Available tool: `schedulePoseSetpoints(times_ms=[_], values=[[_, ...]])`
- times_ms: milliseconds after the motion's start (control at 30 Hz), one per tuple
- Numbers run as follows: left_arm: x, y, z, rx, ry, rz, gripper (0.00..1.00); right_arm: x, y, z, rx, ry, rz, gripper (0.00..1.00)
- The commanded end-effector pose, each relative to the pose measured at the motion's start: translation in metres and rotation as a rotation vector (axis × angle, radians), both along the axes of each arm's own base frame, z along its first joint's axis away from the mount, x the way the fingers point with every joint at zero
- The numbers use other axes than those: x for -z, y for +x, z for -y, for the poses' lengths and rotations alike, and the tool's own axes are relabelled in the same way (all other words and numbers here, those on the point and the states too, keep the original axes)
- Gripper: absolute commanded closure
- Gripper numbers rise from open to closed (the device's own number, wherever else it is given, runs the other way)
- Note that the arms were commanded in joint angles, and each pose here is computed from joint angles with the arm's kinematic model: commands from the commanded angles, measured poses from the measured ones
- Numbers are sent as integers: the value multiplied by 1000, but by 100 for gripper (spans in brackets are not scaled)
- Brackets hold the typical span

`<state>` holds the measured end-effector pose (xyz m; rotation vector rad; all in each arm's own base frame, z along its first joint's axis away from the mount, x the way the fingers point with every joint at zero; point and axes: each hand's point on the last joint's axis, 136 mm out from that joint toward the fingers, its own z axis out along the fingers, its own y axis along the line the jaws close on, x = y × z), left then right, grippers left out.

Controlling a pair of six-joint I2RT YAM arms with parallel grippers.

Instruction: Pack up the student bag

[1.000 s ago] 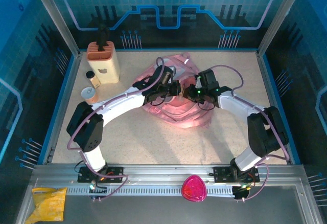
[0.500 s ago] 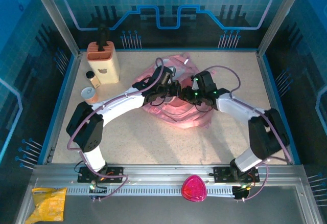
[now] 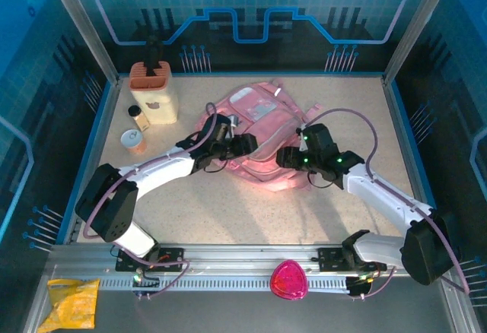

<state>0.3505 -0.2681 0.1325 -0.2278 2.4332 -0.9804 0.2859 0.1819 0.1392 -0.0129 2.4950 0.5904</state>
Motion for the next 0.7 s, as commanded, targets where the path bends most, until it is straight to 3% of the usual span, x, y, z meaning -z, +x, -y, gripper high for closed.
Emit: schedulePoseSetpoints(times_ms=[0, 333, 433, 667], values=[[-1, 3, -11, -69, -103, -32, 43, 12, -16, -3, -44, -102, 0, 32], [44, 24, -17, -206, -209, -157, 49, 28, -34, -24, -67, -136, 16, 29], [40, 31, -10, -202, -263, -141, 52, 31, -37, -26, -72, -130, 13, 29], [23, 35, -11, -217, -266, -109, 77, 32, -36, -24, -73, -146, 20, 29]])
